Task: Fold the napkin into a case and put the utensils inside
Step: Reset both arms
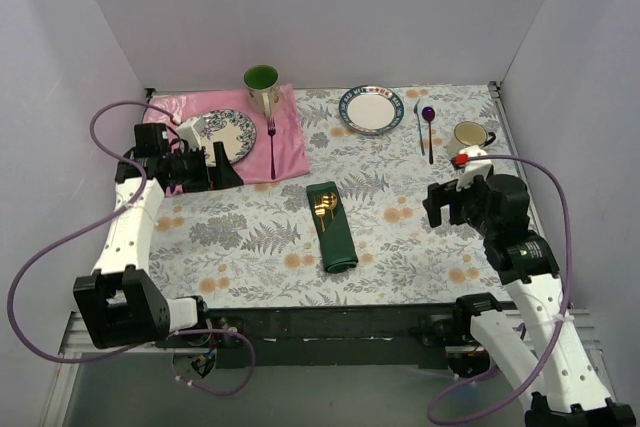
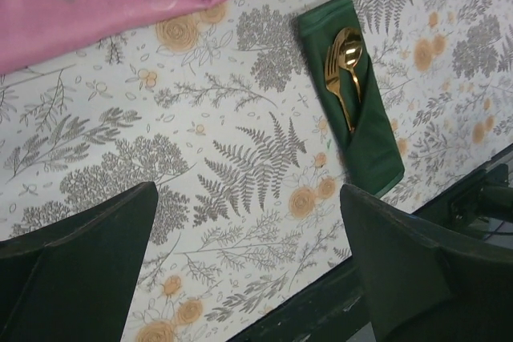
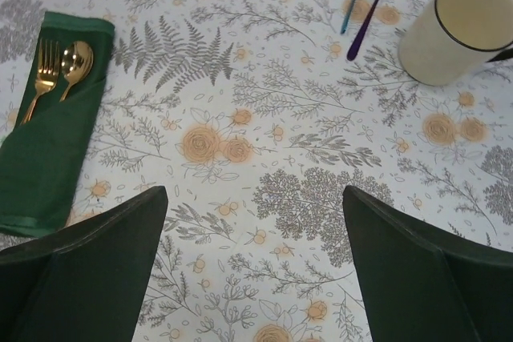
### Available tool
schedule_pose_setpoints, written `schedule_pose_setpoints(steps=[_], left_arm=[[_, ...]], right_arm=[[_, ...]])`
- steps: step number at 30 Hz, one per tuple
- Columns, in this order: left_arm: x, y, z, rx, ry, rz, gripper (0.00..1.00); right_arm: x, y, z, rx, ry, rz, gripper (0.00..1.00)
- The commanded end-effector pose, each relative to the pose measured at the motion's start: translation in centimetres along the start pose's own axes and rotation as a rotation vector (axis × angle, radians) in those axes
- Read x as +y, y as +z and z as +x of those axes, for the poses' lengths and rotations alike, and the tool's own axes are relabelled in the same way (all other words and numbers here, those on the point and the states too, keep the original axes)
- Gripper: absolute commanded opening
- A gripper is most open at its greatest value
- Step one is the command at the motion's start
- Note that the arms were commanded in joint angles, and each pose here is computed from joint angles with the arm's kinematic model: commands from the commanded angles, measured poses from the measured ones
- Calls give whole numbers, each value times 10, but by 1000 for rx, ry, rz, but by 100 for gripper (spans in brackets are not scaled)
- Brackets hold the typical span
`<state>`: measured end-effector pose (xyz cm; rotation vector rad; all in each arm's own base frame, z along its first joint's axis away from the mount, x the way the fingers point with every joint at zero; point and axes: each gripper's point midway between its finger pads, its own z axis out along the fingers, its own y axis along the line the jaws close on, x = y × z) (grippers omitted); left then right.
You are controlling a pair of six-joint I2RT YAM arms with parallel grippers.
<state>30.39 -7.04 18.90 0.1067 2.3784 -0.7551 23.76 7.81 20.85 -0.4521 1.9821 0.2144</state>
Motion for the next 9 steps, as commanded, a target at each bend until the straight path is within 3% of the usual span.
schedule_pose_setpoints(steps=[1,9], left_arm=[[0,-13,2,-88,60,-72,98],[12,-23,-7,-118,26,-183,98]], right_arm=[[-12,-10,-18,-85,140,36,98],[-16,-9,-17,-93,152,46,99]])
